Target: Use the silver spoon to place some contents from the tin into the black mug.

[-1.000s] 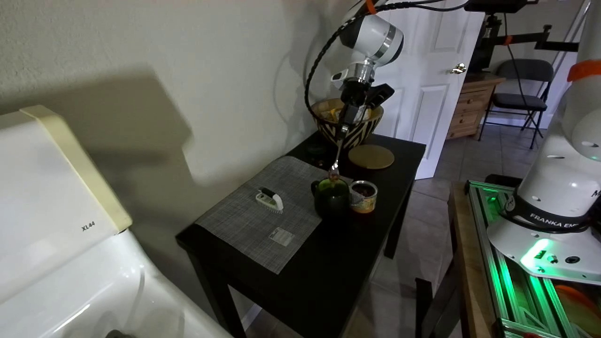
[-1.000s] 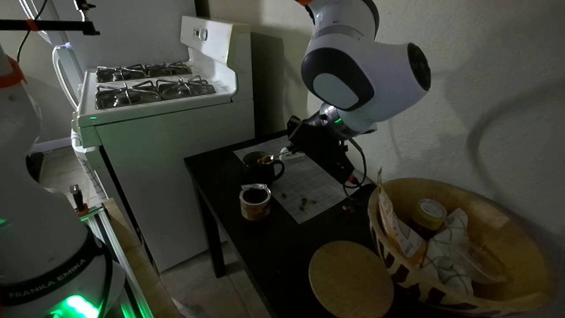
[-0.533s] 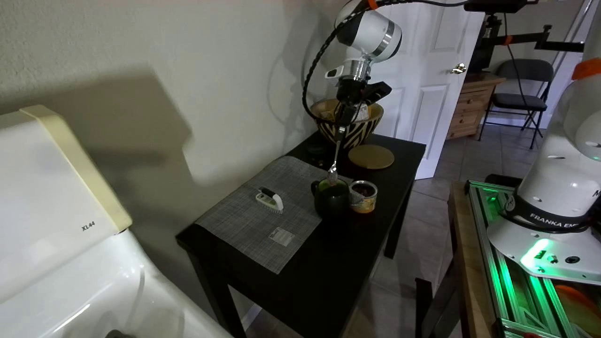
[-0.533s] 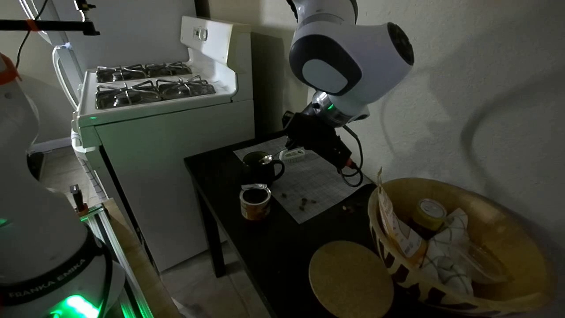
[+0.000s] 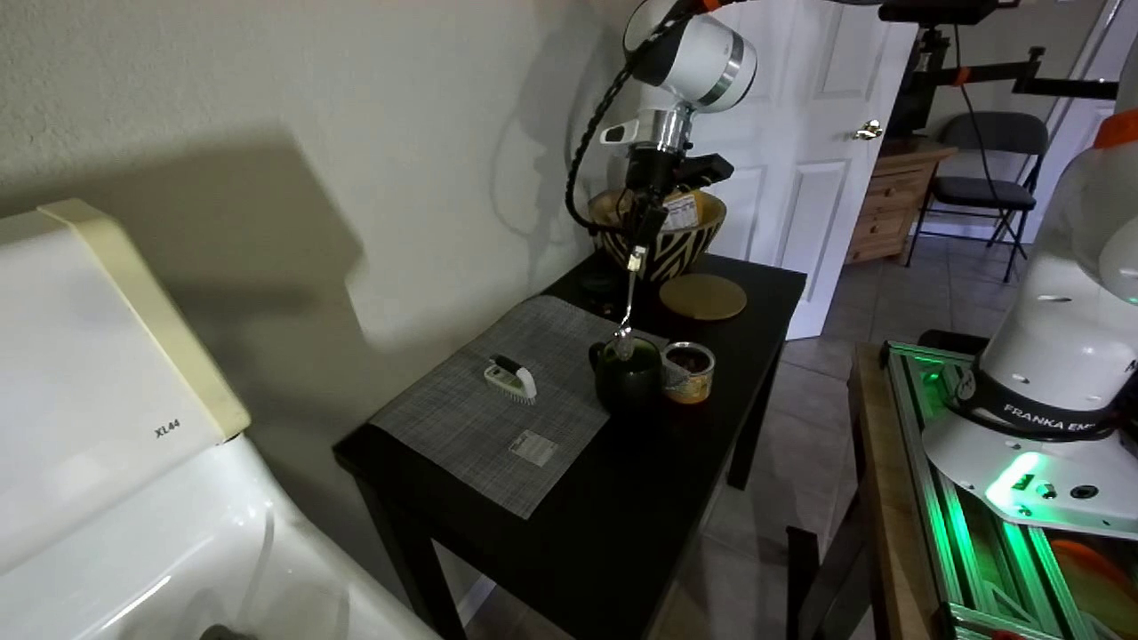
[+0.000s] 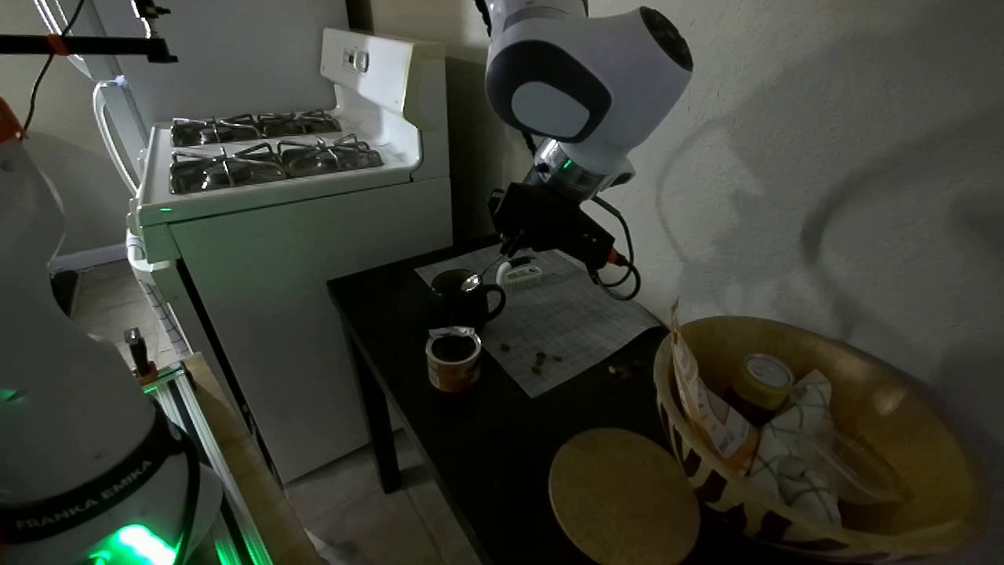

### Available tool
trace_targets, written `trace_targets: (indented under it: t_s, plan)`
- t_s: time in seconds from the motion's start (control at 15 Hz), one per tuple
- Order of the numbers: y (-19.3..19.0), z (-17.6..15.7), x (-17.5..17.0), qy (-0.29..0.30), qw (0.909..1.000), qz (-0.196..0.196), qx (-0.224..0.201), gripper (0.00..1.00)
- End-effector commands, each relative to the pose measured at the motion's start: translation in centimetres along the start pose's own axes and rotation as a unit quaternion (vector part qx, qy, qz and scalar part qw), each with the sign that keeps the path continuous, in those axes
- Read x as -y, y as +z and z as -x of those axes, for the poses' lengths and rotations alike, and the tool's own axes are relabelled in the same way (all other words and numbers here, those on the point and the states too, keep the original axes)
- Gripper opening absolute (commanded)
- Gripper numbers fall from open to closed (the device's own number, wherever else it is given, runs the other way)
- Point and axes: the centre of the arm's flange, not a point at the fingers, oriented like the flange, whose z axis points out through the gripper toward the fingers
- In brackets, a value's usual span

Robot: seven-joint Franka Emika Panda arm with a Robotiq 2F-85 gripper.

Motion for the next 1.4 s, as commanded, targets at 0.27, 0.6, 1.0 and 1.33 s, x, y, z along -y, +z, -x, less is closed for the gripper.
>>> trace_targets:
  t_s: [0.27, 0.6, 1.0, 1.33]
  plan:
    - [2.8, -1.4, 3.4, -0.048, 0.9959, 0.042, 0.064, 0.02]
    - [4.2, -2.2, 4.1, -0.077, 0.9897, 0.078, 0.092, 0.02]
    - [3.7, -2.2, 4.4, -0.073, 0.9910, 0.076, 0.083, 0.41]
    - [-5.1, 2.1, 1.7, -0.026, 0.9922, 0.115, 0.042, 0.78]
